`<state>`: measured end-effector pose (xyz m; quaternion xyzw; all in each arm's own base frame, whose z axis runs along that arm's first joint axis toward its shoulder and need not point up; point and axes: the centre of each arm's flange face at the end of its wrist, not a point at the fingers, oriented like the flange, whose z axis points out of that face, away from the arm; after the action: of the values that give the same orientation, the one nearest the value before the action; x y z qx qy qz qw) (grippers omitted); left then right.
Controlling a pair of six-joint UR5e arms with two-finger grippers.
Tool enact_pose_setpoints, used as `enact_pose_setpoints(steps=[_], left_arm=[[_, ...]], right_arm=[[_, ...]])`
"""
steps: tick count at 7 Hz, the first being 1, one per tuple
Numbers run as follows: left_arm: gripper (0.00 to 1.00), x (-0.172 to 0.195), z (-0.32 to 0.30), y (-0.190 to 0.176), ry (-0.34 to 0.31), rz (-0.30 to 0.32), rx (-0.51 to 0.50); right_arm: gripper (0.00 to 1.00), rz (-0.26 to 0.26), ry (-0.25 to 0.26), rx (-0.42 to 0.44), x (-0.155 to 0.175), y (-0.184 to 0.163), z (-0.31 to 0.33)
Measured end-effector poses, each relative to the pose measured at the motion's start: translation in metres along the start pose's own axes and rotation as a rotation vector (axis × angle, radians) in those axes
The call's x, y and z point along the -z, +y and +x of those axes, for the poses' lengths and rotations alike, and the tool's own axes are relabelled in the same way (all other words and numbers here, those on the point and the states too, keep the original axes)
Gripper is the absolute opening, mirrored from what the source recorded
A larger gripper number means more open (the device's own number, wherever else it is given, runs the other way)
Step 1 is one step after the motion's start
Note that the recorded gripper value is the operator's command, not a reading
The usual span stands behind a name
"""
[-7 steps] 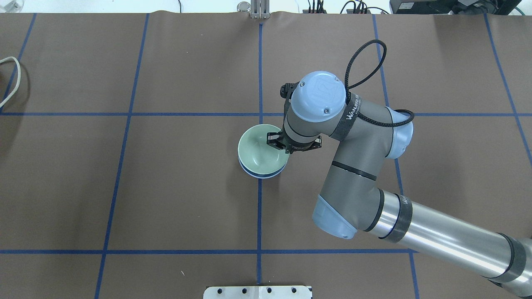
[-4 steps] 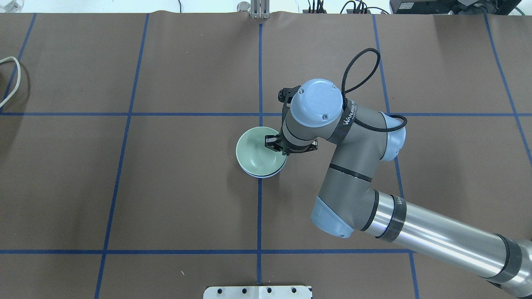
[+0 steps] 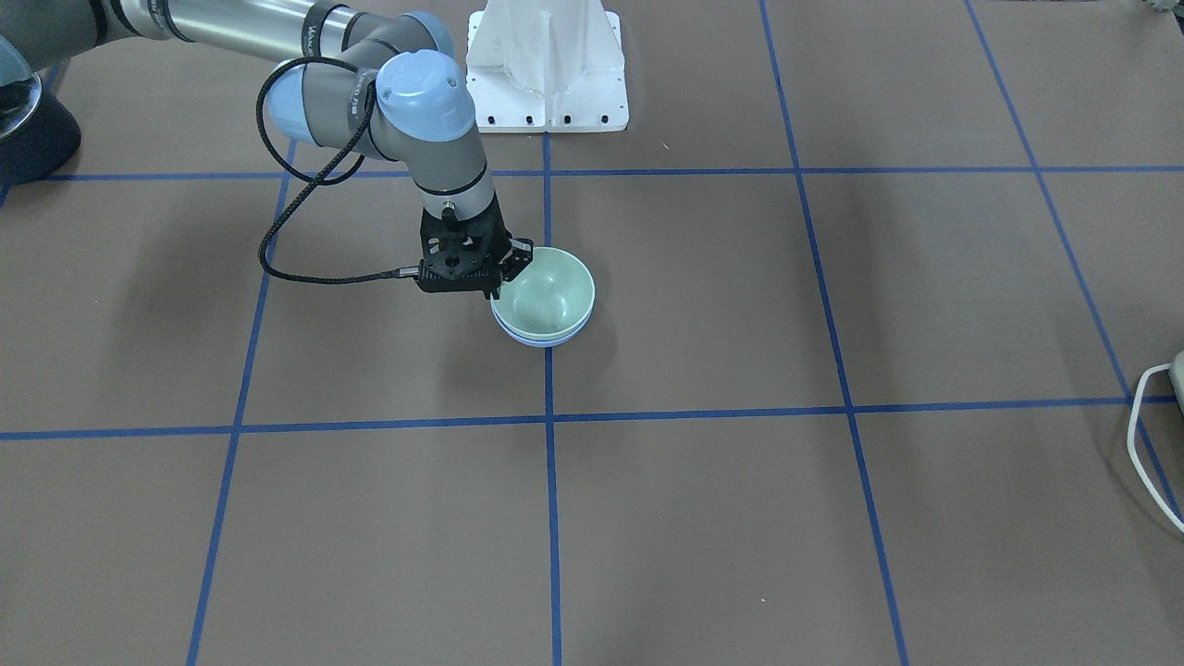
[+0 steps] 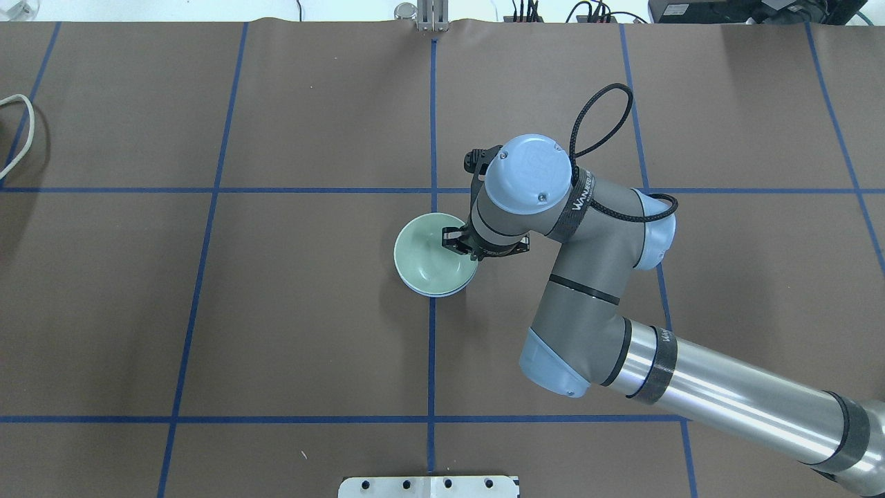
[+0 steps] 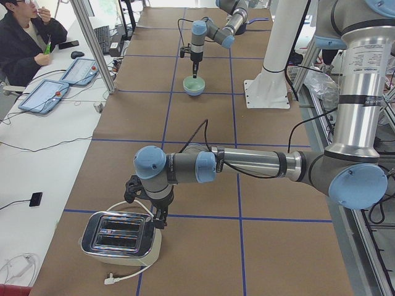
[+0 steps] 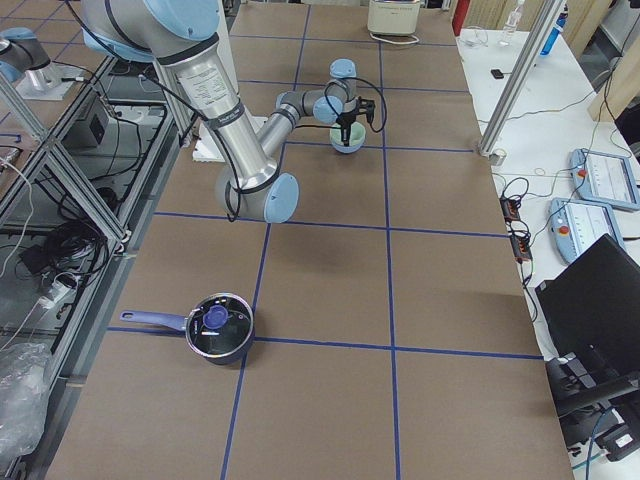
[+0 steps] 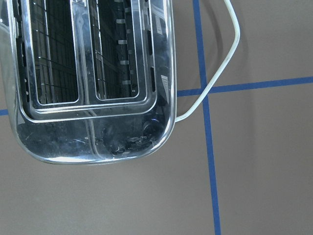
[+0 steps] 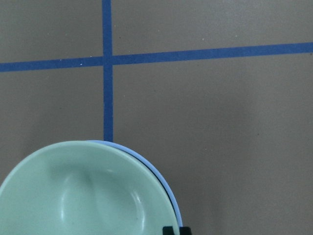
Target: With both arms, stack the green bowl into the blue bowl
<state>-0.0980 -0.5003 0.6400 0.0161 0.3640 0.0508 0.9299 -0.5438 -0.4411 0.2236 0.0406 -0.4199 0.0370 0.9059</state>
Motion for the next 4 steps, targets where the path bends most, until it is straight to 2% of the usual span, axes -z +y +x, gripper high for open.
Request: enact_pose_setpoints(steps=[1,2,4], left_arm=[[0.99,0.0002,0.0002,0.0000,0.000,0.000,0.000],[0.99,0.0002,0.0005,-0.0001,0.000,0.000,-0.001],[0.99,0.0003,0.0006,-0.0002,0.000,0.001,-0.001]], right_arm=[[0.45,0.000,0.000,0.000,-0.0001,0.0001,0.0002],[0.99,0.001,-0.002,0.001,0.0003,0.0002,0.0002],[1.00,0.011,-0.011,0.001,0.0065,-0.0013,-0.0002]])
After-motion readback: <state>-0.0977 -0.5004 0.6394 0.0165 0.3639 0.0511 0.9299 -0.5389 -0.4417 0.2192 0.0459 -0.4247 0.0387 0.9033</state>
